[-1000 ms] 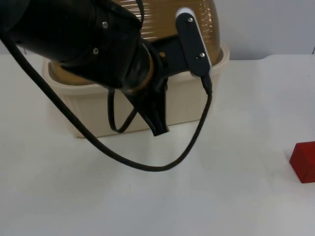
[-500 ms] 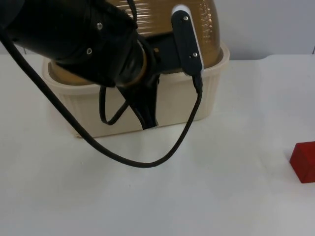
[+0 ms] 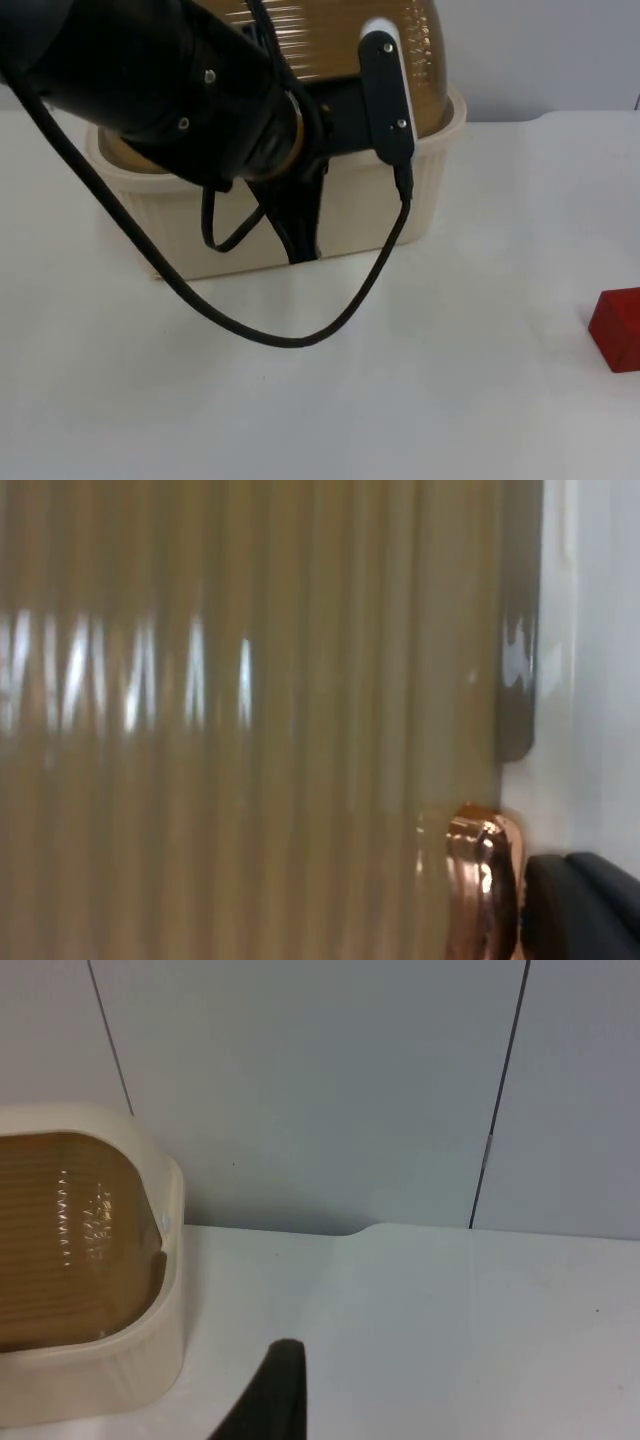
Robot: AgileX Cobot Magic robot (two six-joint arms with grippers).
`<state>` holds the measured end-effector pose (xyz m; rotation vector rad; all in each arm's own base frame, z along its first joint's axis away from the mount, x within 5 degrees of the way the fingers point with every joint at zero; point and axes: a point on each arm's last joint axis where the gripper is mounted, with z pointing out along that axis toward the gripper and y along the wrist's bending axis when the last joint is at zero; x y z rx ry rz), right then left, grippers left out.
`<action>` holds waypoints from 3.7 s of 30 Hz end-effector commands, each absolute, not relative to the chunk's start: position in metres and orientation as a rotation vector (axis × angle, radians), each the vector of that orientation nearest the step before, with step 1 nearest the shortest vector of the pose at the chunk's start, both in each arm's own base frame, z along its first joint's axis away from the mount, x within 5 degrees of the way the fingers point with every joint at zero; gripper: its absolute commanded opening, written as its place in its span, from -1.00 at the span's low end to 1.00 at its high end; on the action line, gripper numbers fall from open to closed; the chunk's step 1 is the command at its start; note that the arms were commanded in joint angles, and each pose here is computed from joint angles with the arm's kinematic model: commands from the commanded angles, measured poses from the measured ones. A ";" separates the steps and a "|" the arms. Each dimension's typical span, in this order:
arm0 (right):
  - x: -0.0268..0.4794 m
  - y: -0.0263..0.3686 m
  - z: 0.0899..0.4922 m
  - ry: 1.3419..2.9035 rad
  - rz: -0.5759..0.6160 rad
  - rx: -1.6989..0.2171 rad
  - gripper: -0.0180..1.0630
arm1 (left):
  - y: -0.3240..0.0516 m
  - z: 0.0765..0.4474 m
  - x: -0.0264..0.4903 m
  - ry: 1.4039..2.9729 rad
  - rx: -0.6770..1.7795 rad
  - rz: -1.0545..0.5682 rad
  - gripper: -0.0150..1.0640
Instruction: Open the box lid with the left hand, place the block into the box with the right hand, then close the box lid with the left hand.
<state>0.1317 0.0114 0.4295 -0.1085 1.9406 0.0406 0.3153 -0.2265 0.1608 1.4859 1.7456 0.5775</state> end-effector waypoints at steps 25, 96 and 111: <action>0.130 0.012 0.432 1.926 0.036 -0.123 0.76 | -0.214 0.173 0.325 1.737 1.318 0.786 -0.98; 0.129 0.012 0.432 1.928 0.082 -0.070 0.76 | -0.018 0.392 0.266 1.898 0.034 0.073 -0.98; 0.130 0.012 0.432 1.927 0.081 -0.072 0.76 | -0.022 0.398 0.268 1.827 -0.027 -0.033 0.83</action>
